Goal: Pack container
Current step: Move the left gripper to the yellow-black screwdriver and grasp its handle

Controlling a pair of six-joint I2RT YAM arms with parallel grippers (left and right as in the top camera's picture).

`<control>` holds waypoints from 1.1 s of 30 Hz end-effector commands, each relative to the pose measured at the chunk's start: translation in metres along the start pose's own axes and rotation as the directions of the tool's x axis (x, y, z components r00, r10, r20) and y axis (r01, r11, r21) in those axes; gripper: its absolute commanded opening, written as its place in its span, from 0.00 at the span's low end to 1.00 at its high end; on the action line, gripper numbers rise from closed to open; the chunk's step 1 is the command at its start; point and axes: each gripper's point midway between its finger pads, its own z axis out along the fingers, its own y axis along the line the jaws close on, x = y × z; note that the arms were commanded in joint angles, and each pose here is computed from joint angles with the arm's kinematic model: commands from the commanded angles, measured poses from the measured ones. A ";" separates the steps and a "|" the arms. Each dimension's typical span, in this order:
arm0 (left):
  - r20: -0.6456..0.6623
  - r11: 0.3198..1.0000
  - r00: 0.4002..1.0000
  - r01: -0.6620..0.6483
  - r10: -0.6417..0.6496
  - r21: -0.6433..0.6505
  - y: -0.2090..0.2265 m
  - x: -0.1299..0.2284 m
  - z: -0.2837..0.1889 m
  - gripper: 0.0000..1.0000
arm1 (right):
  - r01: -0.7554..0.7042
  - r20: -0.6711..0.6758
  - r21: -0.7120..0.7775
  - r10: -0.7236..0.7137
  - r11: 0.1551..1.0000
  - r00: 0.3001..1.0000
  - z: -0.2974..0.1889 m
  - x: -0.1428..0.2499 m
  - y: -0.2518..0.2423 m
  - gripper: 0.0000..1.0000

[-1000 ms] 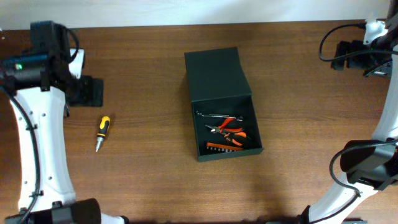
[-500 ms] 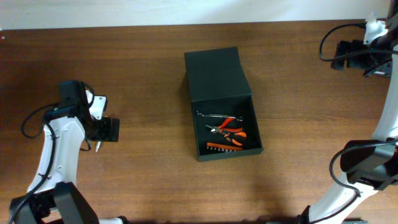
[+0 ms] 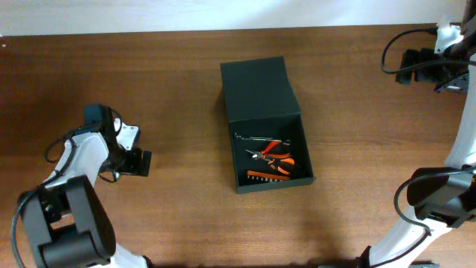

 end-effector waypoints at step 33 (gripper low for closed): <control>0.053 0.997 0.998 0.041 -0.044 0.068 0.019 -0.009 0.033 0.96 | -0.008 -0.013 0.002 0.008 1.000 1.000 0.001 0.003 -0.001 0.99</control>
